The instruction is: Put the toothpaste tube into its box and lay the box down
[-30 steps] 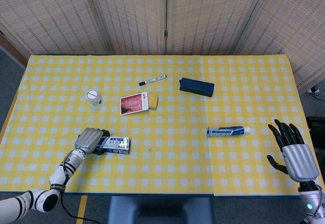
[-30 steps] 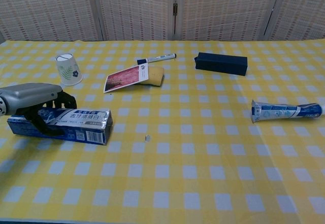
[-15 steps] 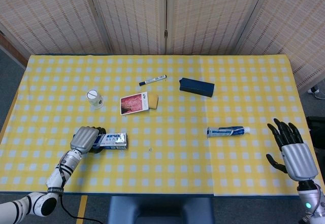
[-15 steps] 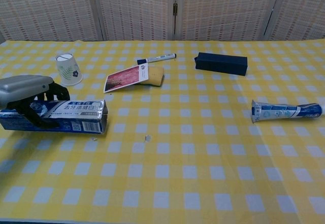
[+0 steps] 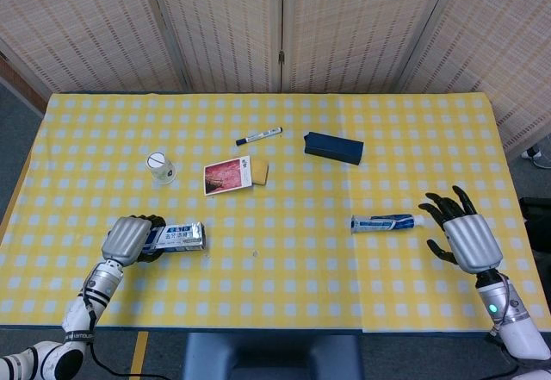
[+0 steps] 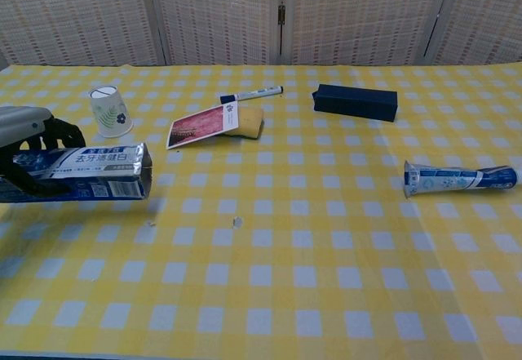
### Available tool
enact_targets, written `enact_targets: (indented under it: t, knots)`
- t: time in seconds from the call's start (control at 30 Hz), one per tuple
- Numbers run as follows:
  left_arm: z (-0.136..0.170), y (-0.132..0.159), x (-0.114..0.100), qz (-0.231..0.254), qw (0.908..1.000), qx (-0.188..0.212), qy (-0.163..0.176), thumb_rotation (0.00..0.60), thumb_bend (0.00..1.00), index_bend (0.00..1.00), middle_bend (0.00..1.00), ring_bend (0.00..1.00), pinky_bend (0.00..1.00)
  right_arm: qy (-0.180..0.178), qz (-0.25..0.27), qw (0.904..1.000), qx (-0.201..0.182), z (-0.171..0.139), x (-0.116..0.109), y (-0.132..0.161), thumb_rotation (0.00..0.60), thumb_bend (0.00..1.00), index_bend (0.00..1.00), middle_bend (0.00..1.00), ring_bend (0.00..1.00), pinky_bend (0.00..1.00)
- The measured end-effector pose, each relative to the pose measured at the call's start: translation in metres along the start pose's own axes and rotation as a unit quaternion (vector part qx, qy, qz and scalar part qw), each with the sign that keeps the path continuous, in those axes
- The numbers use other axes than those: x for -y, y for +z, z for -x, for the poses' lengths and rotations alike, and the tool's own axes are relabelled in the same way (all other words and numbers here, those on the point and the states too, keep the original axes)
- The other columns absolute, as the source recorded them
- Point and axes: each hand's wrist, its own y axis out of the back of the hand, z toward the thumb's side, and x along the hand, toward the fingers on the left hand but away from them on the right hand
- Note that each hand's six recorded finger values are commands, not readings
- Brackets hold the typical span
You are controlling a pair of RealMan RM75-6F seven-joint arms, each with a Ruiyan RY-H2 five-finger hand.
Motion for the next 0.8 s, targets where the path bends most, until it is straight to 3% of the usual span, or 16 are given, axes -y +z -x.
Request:
enact_targets:
  t: [0.27, 0.5, 0.8]
  knots:
    - [0.007, -0.009, -0.005, 0.008, 0.9998, -0.012, 0.015, 0.6, 0.33, 0.55, 0.64, 0.57, 0.57, 0.057, -0.021, 0.9981, -0.001, 0.04, 0.039, -0.001, 0.6, 0.31, 0.31, 0.23, 0.26, 0.09]
    - [0.01, -0.014, -0.007, 0.011, 0.9997, -0.015, 0.016, 0.6, 0.33, 0.55, 0.64, 0.57, 0.57, 0.065, -0.015, 0.9978, -0.006, 0.058, 0.062, 0.013, 0.6, 0.31, 0.32, 0.24, 0.27, 0.12]
    - [0.014, -0.019, -0.012, 0.012, 0.9996, -0.018, 0.02, 0.6, 0.33, 0.55, 0.64, 0.57, 0.57, 0.084, -0.053, 0.9949, -0.016, 0.07, 0.08, 0.032, 0.6, 0.31, 0.33, 0.24, 0.28, 0.12]
